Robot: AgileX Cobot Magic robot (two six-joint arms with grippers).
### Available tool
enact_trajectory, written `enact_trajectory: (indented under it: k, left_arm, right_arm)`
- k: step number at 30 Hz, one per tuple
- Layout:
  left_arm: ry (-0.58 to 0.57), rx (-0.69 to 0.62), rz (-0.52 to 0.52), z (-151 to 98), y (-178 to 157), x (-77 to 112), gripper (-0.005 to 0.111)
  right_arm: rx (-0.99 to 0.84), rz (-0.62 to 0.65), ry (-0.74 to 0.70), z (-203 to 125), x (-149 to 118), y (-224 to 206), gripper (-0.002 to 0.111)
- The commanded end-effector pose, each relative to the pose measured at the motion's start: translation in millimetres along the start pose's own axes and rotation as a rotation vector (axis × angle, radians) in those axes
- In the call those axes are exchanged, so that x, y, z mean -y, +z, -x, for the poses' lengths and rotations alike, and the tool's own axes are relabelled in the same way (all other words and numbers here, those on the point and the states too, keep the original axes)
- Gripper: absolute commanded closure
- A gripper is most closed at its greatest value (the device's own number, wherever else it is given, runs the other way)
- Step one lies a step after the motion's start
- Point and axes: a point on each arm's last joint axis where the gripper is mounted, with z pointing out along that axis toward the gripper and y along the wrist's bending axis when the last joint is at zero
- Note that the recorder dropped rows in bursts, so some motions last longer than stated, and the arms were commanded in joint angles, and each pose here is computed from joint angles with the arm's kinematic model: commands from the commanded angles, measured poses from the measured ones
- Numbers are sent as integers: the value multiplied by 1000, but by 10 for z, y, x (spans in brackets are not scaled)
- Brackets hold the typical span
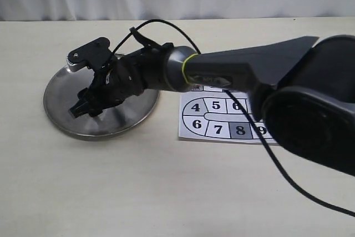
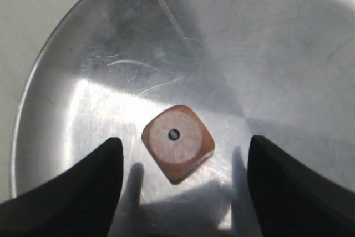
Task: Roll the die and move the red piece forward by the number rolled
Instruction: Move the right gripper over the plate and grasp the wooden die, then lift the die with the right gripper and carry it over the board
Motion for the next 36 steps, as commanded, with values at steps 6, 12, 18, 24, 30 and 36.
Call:
enact_trajectory:
  k: [6,12,18,24,30,36]
  left_arm:
    - [-2,9,-9,3,-1,6,107]
    - [-2,9,-9,3,-1,6,107]
    - [-2,9,-9,3,-1,6,107]
    - [-2,9,-9,3,-1,6,107]
    - [-2,9,-9,3,-1,6,107]
    - [-2,9,-9,3,-1,6,107]
  right_arm:
    - [2,12,-90,29,-63,204,76]
    - [-68,5,-66,328,96,-399,104]
    - [-108,-88,47,601,716,-1567,104]
    - [-202,-226,318,-318,1532,-1766,104]
    - [-290,-269,451,-968,1763,-1528,102]
    - [-248,-284,379,-934,1732,-1424,42]
